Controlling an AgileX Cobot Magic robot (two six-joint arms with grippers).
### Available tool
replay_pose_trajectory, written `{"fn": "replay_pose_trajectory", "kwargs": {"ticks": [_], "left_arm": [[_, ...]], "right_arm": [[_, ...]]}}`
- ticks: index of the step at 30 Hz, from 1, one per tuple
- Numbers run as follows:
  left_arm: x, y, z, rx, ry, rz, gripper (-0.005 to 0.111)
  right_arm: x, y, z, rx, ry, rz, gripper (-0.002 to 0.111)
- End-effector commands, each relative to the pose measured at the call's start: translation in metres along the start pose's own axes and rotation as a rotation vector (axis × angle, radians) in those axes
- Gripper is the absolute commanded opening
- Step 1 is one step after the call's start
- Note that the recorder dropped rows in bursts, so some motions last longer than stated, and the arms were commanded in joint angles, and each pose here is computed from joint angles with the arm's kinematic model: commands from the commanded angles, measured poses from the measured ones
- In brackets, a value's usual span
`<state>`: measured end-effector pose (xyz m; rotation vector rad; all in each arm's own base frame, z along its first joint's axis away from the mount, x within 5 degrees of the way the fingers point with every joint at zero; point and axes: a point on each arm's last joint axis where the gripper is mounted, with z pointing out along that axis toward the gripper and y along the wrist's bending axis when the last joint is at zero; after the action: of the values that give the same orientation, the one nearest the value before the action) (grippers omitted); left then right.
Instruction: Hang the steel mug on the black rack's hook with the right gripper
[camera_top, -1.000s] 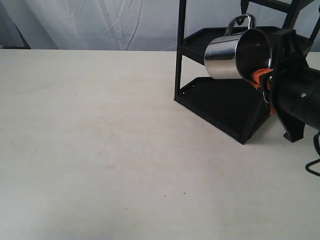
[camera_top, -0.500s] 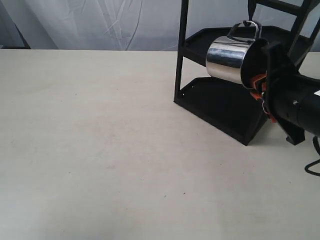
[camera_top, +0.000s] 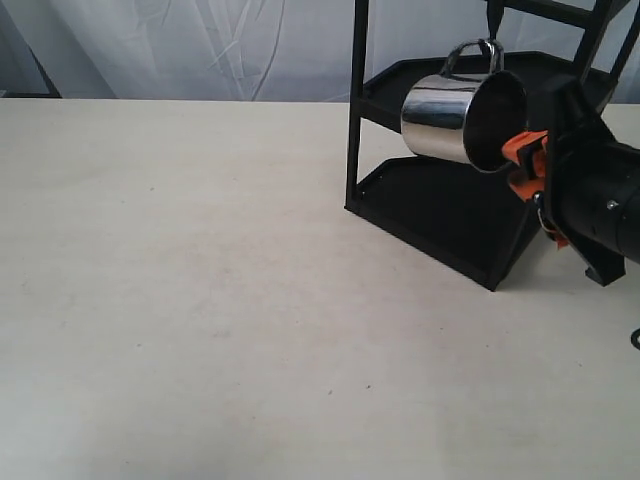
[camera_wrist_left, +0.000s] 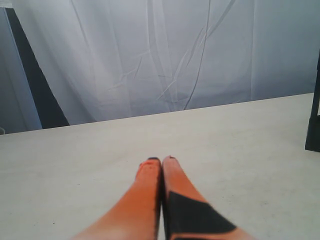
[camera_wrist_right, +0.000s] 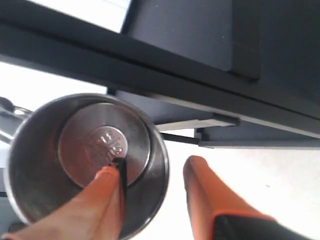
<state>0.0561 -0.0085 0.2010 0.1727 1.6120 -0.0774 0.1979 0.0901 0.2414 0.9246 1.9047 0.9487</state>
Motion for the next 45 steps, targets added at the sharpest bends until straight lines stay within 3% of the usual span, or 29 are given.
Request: {"fn": "replay_pose_trajectory", "kwargs": {"ticks": [1, 6, 15, 17, 22, 34, 40, 45], "left_arm": [[-0.001, 0.000, 0.000, 0.004, -0.010, -0.002, 0.002], [-0.001, 0.000, 0.000, 0.004, -0.010, -0.002, 0.002], [-0.001, 0.000, 0.000, 0.004, -0.010, -0.002, 0.002], [-0.001, 0.000, 0.000, 0.004, -0.010, -0.002, 0.002], [-0.001, 0.000, 0.000, 0.004, -0.010, -0.002, 0.002], [-0.001, 0.000, 0.000, 0.004, -0.010, -0.002, 0.002], [-0.001, 0.000, 0.000, 0.004, -0.010, -0.002, 0.002], [-0.001, 0.000, 0.000, 0.004, -0.010, -0.002, 0.002]], "right_arm": [[-0.003, 0.003, -0.005, -0.029, -0.013, -0.043, 0.039], [-0.001, 0.004, -0.008, -0.038, 0.008, -0.055, 0.039], [-0.006, 0.021, -0.044, -0.187, 0.029, -0.188, 0.031], [-0.008, 0.025, -0.056, -0.235, 0.023, -0.235, 0.026], [-0.008, 0.029, -0.085, -0.308, 0.044, -0.363, -0.001], [-0.006, 0.026, -0.110, -0.348, 0.085, -0.390, -0.001], [-0.008, 0.014, -0.115, -0.290, 0.030, -0.762, -0.001], [-0.012, -0.022, -0.125, -0.199, -0.071, -0.781, -0.001]]}}
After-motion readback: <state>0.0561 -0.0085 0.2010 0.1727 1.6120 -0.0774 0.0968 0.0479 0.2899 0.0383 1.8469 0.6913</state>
